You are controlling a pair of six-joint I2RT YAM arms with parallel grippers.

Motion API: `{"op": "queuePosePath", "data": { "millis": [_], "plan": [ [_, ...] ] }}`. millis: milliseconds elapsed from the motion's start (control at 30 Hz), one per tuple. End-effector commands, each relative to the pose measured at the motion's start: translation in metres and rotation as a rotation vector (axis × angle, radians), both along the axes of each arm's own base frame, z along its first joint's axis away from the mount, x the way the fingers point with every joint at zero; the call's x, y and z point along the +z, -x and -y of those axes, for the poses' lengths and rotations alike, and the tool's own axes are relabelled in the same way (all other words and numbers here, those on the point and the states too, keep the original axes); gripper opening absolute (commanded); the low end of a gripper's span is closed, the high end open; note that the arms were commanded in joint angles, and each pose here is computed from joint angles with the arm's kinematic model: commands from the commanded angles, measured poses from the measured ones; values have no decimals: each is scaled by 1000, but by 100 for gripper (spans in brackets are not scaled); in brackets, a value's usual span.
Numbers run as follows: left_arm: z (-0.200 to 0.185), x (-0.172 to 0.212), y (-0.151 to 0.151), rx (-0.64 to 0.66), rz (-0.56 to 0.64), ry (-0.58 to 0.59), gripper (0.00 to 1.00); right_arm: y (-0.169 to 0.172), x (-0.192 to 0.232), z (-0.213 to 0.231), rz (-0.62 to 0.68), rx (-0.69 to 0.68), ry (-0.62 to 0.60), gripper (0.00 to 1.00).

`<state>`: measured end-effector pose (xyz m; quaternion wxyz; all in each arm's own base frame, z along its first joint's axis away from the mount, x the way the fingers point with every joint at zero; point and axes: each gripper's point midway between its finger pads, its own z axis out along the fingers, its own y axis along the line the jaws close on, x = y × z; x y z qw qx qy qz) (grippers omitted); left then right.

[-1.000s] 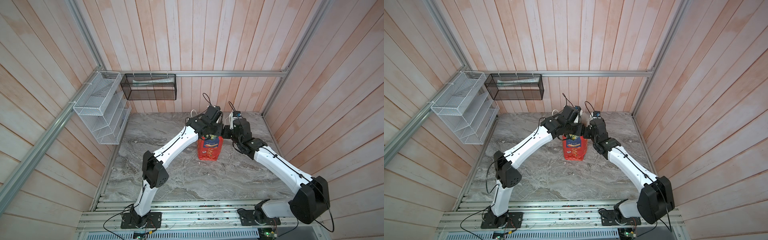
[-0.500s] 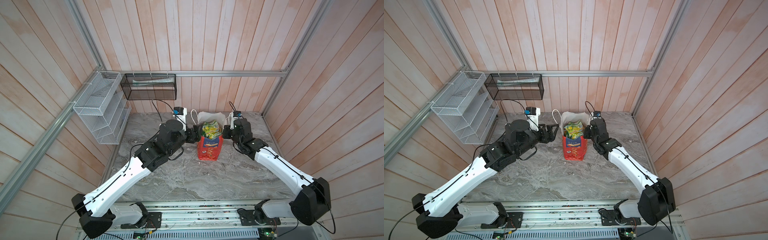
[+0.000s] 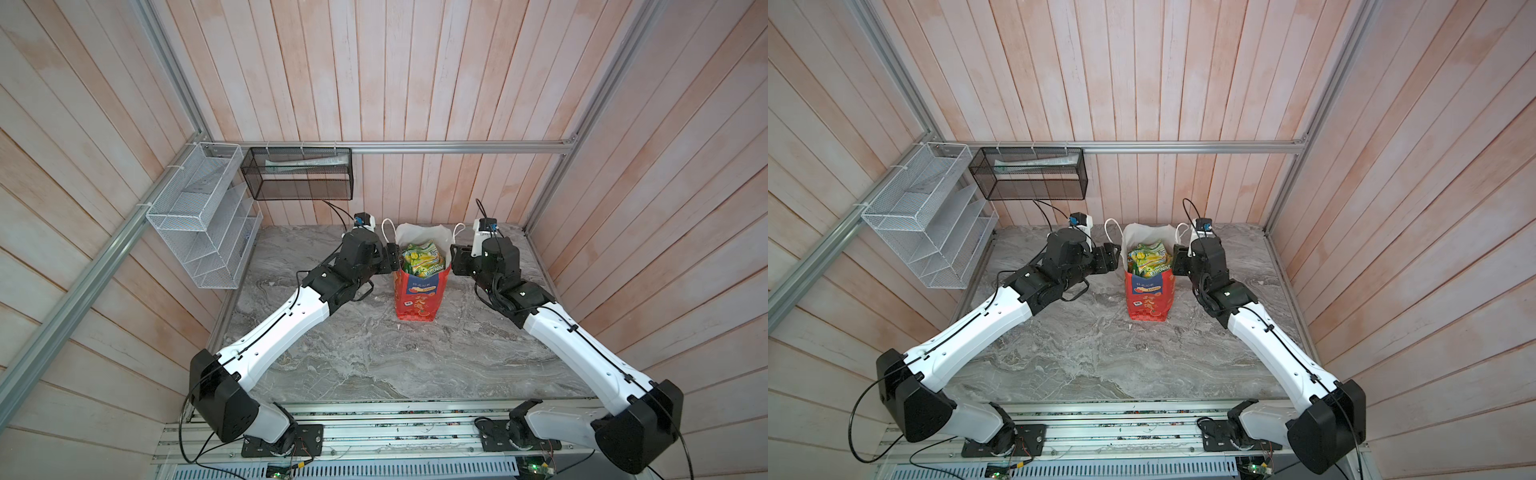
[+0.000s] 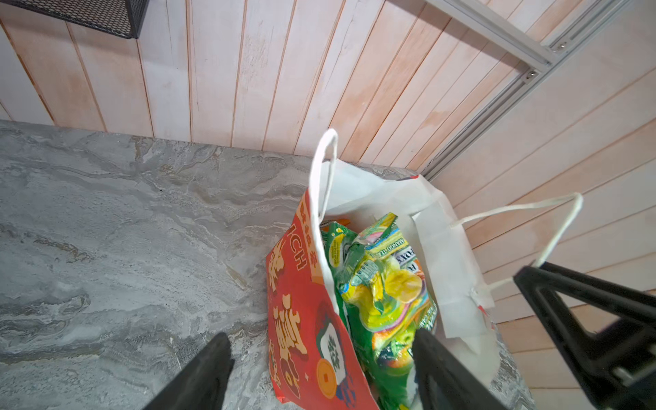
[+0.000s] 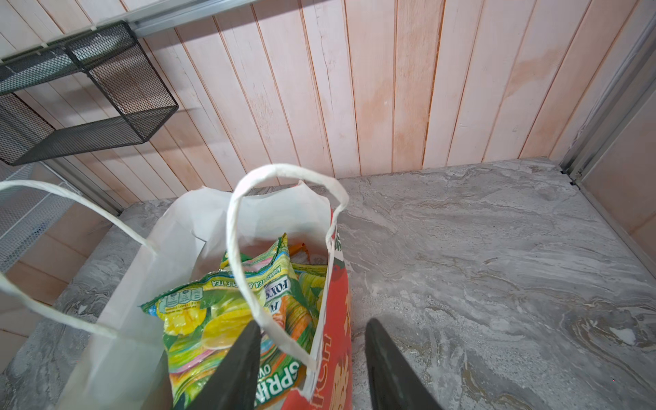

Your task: Place the snacks into the paper bag

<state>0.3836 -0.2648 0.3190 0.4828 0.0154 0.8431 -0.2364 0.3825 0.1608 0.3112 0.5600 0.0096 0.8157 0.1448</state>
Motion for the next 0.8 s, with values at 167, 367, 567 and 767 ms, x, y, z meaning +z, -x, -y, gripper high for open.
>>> {"op": "queuePosePath", "data": {
  "millis": [167, 367, 567, 767],
  "plan": [
    [-8, 29, -22, -7, 39, 85, 77, -14, 16, 0, -6, -47, -4, 46],
    [-18, 31, -36, -18, 44, 122, 67, -30, 28, -6, 9, -52, -17, 31],
    [-13, 34, -50, -72, 32, 182, 45, -37, 39, -12, 12, -27, -24, 0],
    [5, 54, -53, -147, 9, 236, 2, -23, 69, -18, 76, 47, -68, 0]
  ]
}}
